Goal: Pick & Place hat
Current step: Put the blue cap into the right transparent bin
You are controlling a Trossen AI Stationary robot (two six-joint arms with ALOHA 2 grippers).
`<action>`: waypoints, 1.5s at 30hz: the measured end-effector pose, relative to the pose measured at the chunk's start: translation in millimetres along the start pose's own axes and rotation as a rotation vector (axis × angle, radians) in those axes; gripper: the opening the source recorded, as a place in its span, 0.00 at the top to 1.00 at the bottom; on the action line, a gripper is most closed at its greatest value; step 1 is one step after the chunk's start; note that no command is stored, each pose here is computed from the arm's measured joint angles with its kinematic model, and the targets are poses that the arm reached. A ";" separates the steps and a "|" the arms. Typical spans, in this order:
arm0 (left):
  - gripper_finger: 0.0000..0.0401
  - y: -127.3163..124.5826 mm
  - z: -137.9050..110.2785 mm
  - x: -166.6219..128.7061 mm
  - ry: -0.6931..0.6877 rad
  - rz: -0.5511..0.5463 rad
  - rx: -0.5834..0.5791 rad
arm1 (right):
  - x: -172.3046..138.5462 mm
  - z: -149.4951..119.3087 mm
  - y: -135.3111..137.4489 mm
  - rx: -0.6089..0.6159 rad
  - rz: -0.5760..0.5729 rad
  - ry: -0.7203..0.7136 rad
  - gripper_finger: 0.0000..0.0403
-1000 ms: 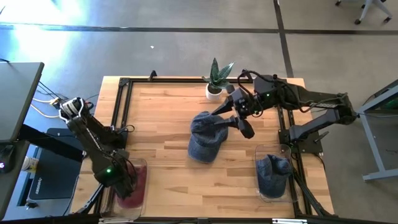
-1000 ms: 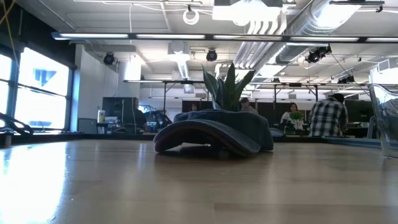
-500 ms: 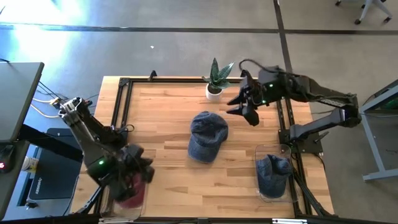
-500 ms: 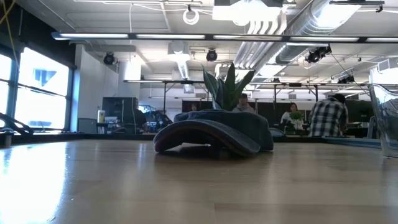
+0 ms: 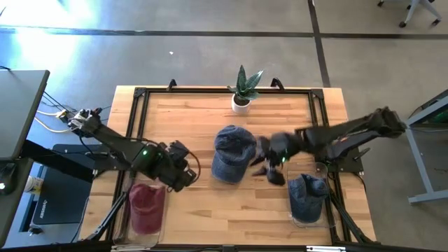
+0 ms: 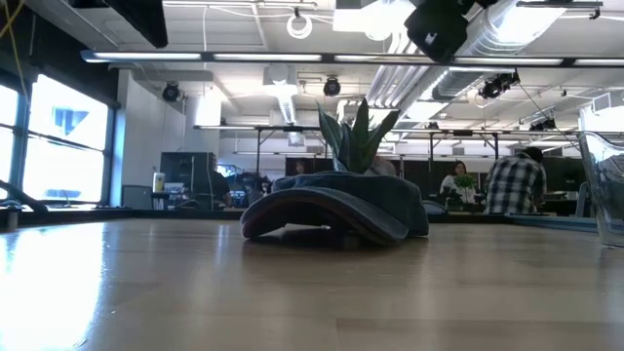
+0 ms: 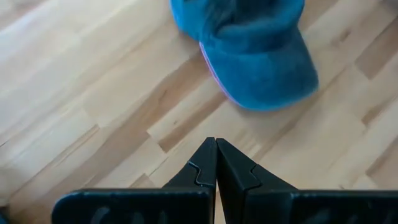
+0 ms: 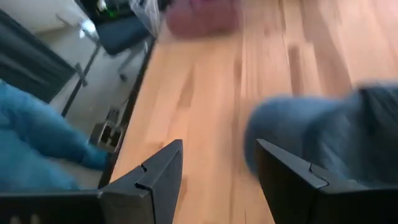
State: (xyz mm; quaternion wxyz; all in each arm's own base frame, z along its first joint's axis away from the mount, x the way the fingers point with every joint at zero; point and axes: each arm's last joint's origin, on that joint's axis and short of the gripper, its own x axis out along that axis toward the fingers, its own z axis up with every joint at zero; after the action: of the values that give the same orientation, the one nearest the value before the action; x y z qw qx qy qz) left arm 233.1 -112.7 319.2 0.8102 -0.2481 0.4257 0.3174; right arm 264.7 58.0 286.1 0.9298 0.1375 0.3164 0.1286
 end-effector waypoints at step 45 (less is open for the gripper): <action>1.00 30.2 -31.0 -44.8 0.111 -0.027 0.328 | 202.9 -38.0 21.4 -0.566 -0.664 0.291 0.48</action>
State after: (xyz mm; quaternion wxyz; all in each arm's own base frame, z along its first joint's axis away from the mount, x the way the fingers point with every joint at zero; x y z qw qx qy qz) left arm 175.2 -126.7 337.2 0.8193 -0.1353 0.5125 0.2186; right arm 393.3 150.6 152.1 0.8675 -0.2503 0.4228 -0.0771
